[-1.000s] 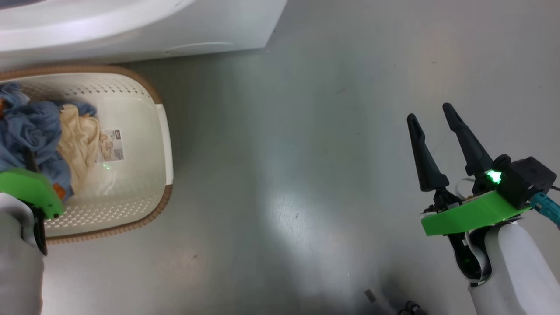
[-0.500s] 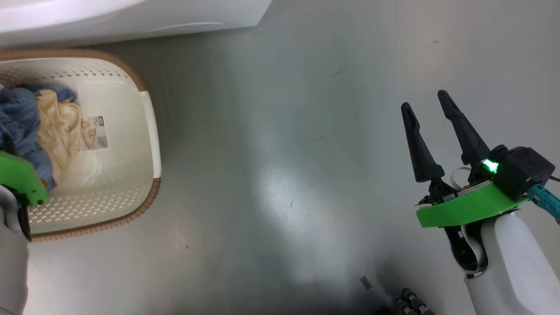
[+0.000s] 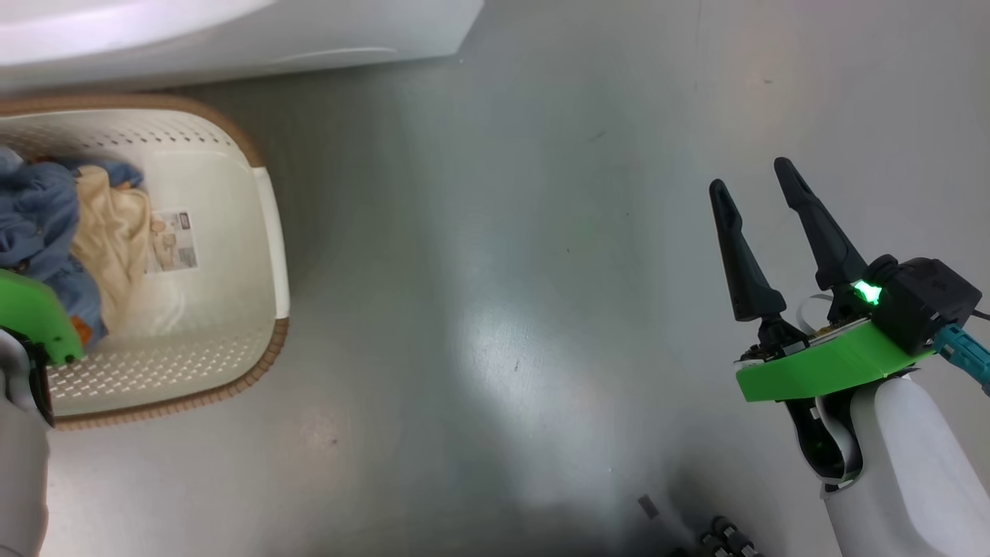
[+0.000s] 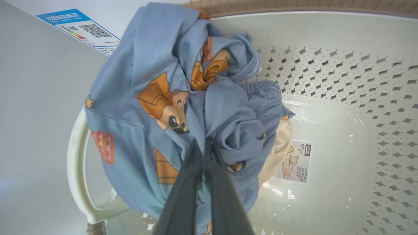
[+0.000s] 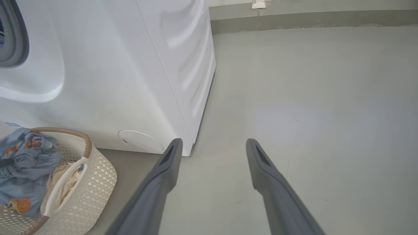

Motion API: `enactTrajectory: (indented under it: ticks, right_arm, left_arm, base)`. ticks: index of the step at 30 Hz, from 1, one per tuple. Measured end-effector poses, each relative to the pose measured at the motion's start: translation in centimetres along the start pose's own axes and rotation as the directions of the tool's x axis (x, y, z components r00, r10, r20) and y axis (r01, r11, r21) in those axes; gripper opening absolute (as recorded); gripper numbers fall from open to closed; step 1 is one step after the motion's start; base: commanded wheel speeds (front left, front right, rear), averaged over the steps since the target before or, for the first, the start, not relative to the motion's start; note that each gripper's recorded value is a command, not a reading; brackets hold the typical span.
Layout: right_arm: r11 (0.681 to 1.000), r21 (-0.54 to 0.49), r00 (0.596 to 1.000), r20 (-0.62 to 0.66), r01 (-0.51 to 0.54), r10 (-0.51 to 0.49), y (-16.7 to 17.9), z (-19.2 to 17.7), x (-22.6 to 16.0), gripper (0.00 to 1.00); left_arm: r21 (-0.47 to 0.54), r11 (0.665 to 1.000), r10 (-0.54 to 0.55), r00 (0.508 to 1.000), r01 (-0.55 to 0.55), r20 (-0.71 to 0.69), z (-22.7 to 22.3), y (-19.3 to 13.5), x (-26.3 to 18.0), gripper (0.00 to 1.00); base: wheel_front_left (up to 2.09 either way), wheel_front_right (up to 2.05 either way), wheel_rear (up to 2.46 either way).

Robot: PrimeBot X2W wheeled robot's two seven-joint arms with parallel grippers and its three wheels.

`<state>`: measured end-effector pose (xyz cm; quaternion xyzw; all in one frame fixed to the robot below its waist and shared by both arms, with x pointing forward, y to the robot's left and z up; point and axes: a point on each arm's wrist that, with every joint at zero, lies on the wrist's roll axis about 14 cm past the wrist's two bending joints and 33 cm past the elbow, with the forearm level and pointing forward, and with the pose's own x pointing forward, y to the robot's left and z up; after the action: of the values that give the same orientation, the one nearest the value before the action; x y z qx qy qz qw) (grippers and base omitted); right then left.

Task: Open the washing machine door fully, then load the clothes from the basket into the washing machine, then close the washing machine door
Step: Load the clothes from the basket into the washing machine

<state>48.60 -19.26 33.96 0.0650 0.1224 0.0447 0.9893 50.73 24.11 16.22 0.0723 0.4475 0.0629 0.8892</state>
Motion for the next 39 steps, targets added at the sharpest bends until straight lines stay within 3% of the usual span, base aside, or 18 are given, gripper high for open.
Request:
enactTrajectory:
  ticks: [6,14,24,39]
  right_arm:
    - [1.0,0.003,1.0,0.028,-0.013,0.013,0.6,1.2,0.0,1.0]
    - [0.999,0.009,0.997,0.075,-0.035,0.035,1.7,3.5,-0.6,1.0]
    - [0.999,0.011,0.993,0.114,-0.044,0.043,2.4,5.8,-2.8,1.0]
    - [0.999,0.022,0.987,0.156,-0.028,0.024,2.5,8.3,-8.4,1.0]
  left_arm:
    - [-0.056,0.998,0.005,0.997,-0.001,0.073,1.7,0.1,-1.3,0.0]
    - [-0.155,0.985,-0.053,0.983,0.08,0.175,3.8,-0.9,-4.5,0.0]
    - [-0.227,0.963,-0.066,0.94,0.149,0.336,6.5,-0.4,-9.5,0.0]
    - [-0.196,0.95,-0.09,0.813,0.244,0.575,10.4,0.7,-18.7,0.0]
  base:
    - [0.0,0.0,0.0]
    - [0.0,0.0,0.0]
    - [0.0,0.0,0.0]
    - [0.0,0.0,0.0]
